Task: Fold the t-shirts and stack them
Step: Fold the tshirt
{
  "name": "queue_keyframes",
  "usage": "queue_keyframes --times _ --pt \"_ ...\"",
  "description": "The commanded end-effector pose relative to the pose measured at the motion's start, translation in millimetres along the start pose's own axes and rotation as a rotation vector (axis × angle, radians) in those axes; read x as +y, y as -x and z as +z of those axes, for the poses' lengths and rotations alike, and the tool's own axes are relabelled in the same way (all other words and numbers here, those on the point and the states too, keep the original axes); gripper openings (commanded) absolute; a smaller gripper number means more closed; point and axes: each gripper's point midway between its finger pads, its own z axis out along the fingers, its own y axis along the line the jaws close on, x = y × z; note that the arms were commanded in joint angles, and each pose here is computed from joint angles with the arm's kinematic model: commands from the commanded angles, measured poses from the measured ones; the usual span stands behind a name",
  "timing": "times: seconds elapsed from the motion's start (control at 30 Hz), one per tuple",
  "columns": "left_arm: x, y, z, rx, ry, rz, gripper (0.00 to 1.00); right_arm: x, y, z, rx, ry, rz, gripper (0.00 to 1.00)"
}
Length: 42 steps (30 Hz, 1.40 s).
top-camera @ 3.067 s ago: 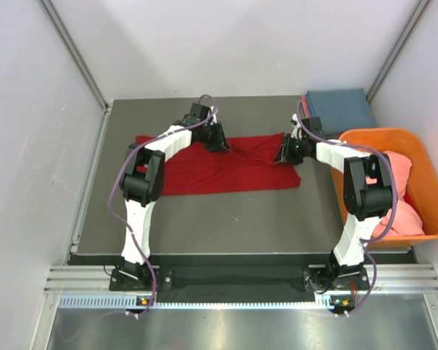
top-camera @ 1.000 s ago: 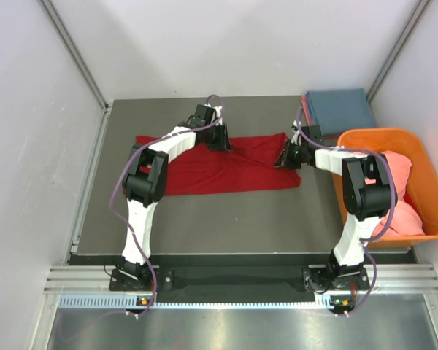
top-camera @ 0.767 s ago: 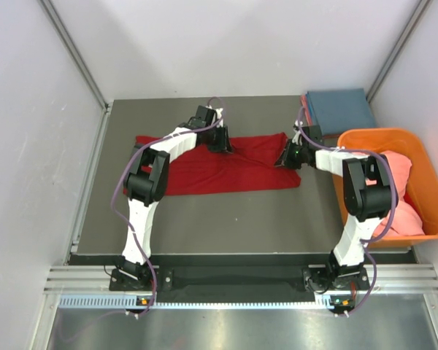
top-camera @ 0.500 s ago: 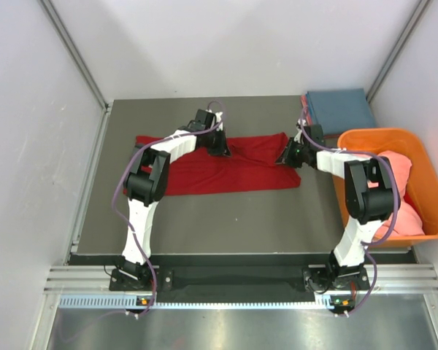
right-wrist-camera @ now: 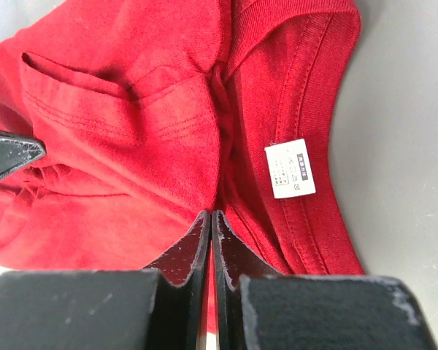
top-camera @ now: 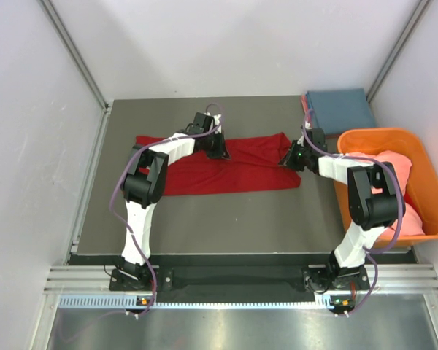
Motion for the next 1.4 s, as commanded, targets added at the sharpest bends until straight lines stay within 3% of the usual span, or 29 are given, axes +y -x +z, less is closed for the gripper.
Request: queue_keyframes --times 0.0,0.1,0.17,0.23,0.3,0.7,1.07,1.17,1.27,1.37 --pt "-14.9 6.4 -16.2 -0.025 -0.032 0.021 0.00 11.4 12.3 -6.7 -0.053 0.023 -0.019 0.01" --pt "-14.9 6.0 -16.2 -0.023 -0.033 0.022 0.00 10.7 13.5 -6.4 -0.056 0.016 -0.016 0.03" --pt "-14.5 6.5 -16.5 -0.024 -0.028 0.020 0.01 11.3 13.3 -7.0 -0.053 0.017 -0.016 0.14" --pt "-14.5 6.1 -17.4 -0.018 -0.024 0.017 0.16 14.0 18.3 -9.8 -0.062 0.021 -0.028 0.20" --pt "-15.7 8.3 -18.8 -0.021 -0.024 0.021 0.19 19.2 29.1 -12.0 -0.083 0.020 -0.048 0.25" --pt "-10.8 53.9 -38.2 -0.093 0.070 0.002 0.27 20.0 60.9 12.6 -0.054 -0.028 -0.166 0.27" --pt "52.8 55.2 -51.4 -0.091 0.175 -0.105 0.28 14.1 52.4 36.1 -0.005 -0.022 -0.168 0.29" --pt "74.3 51.4 -54.9 -0.088 0.189 -0.158 0.28 13.1 52.8 39.5 -0.014 -0.019 -0.168 0.20" --pt "93.0 50.0 -59.2 -0.099 0.220 -0.193 0.28 12.5 56.0 39.0 -0.033 -0.020 -0.170 0.00" --pt "121.6 46.3 -61.1 -0.105 0.292 -0.242 0.28 3.4 62.1 32.5 -0.090 -0.078 -0.147 0.00"
